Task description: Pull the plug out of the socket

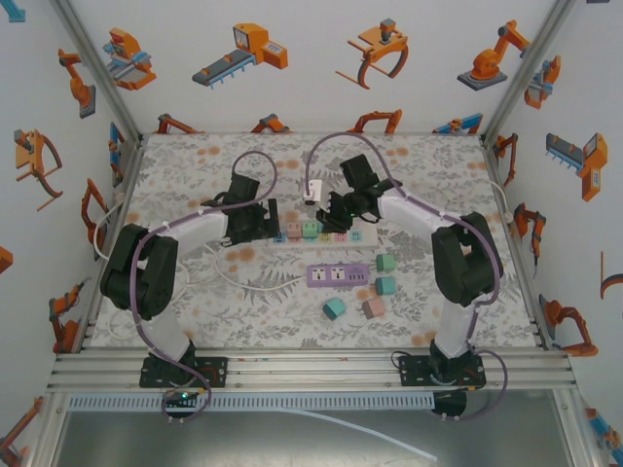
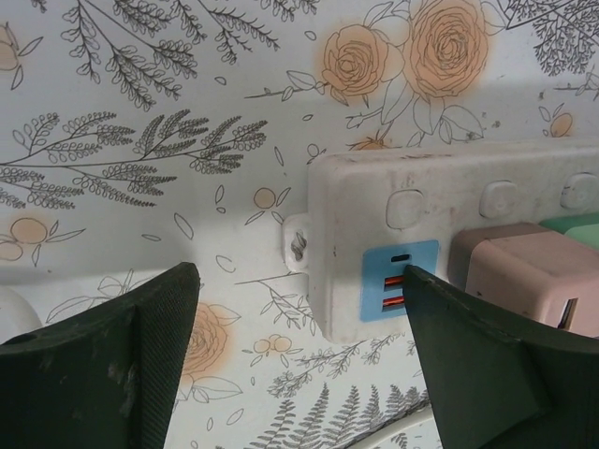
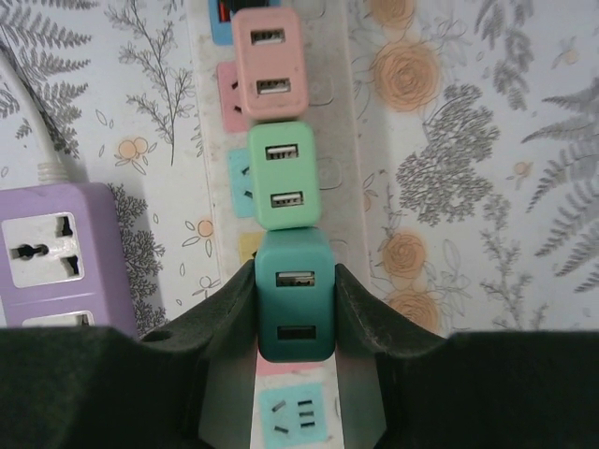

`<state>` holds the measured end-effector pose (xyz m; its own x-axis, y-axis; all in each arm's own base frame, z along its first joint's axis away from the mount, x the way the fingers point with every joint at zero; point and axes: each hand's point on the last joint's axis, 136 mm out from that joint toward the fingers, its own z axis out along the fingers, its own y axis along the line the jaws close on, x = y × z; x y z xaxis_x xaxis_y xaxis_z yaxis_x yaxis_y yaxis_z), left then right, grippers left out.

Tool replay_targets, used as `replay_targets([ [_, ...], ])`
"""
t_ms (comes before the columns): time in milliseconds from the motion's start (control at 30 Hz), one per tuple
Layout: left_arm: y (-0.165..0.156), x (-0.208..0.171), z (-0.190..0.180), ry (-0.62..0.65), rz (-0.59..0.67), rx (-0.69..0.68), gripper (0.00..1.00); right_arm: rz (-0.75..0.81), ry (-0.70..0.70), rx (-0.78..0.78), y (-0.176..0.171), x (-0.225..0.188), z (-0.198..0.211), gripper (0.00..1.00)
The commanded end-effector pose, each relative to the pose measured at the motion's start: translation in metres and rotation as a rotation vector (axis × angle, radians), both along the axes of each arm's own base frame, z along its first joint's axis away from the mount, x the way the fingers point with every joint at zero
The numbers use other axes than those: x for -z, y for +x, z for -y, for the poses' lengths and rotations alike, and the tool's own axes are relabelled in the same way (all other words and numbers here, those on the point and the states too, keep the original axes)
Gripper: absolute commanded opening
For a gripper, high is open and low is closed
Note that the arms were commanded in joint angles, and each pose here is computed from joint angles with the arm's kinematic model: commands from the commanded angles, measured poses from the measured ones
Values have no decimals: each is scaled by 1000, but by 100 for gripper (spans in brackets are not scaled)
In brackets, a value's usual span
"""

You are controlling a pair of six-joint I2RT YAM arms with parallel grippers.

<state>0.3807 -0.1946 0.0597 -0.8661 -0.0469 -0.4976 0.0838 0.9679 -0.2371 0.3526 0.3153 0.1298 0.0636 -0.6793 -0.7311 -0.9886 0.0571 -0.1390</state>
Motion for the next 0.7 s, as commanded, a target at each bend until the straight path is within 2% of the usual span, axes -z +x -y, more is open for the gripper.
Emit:
replay_targets([
  [0,-20,2,-10,77,-52,29,81,100,115,-30,-3,-51,-12,23],
  [167,-17,-32,-3,37,14,40,82,122,142,-11,-7,-68,-9,23],
  [300,-18,-75,6,-21,116,76,83,151,206,32,-14,-95,-5,23],
  [533,-38,-151,35,-213,303,252,86,83,386,269,-15,-140,23,20],
  [667,-58,-190,50,-324,400,375,87,4,547,439,-14,-156,55,19],
])
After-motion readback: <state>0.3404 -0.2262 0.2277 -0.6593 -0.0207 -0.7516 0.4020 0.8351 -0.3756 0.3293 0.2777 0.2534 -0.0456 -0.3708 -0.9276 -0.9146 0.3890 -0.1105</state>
